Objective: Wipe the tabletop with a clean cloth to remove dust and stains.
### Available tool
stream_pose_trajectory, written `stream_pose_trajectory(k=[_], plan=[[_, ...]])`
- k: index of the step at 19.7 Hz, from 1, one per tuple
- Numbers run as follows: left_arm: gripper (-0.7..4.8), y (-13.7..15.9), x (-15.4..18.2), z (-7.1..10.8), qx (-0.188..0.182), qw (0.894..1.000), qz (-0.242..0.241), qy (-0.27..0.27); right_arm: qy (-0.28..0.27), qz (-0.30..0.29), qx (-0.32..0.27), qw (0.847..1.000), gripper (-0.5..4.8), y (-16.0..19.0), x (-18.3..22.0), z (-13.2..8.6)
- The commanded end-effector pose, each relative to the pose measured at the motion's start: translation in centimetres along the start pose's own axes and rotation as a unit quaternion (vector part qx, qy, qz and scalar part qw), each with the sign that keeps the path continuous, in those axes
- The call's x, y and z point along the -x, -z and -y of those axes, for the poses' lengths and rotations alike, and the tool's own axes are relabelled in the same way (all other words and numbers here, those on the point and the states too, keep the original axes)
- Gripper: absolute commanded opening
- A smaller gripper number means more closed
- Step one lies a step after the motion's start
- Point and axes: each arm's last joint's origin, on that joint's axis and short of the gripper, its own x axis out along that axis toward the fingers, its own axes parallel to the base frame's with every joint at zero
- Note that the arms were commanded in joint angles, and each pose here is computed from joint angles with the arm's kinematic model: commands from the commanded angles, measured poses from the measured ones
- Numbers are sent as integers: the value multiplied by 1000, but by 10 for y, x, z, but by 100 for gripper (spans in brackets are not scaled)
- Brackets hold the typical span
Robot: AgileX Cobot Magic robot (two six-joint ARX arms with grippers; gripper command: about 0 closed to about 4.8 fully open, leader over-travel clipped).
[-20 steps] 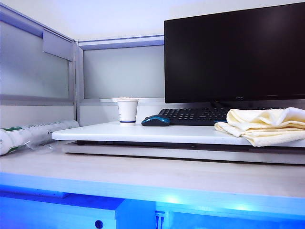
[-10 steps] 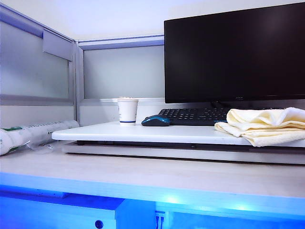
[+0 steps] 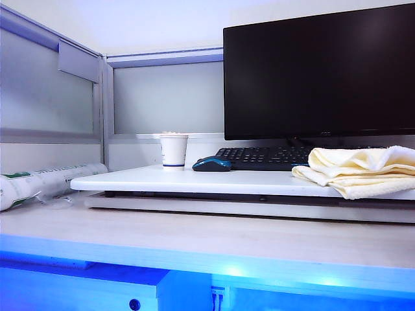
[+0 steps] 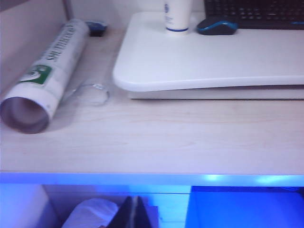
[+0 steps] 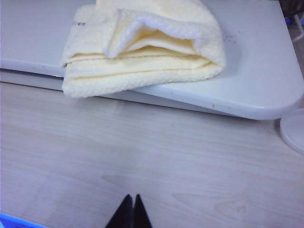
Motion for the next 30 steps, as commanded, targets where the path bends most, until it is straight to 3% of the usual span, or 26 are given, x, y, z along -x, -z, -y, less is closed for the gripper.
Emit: stream_pose_trajectory(k=[1,4,5,7,8,11,14,19,23,30], plan=[[-6,2,0,2,4,999,-10,37,-3,16,2,1000,-8,-2,0,0],[-6,1,0,4,5,997,-8,71,-5,23,-4,1000,1,-4,0,-1],[-6,1,1,5,5,997,-7,81,-6,28,-18,999,24,-6,1,-1],[-6,1,1,6,10,995,-7,95,-11,49,-39,998,132,-10,1,-1],[-6,1,1,6,16,995,-8,98,-20,60,-39,997,157,-12,2,-2],[-6,1,1,7,25,991,-8,128,-34,95,-37,994,167,-25,7,-3],[-6,1,2,9,25,989,-8,148,-36,115,-36,992,273,-37,14,-4],[-6,1,2,9,25,987,-7,158,-41,144,-46,988,279,-61,28,-6],[-6,0,2,11,26,983,-7,184,-42,133,-47,989,310,-81,29,-7],[-6,0,3,12,40,977,-9,210,-48,111,-47,992,316,-121,17,-9]])
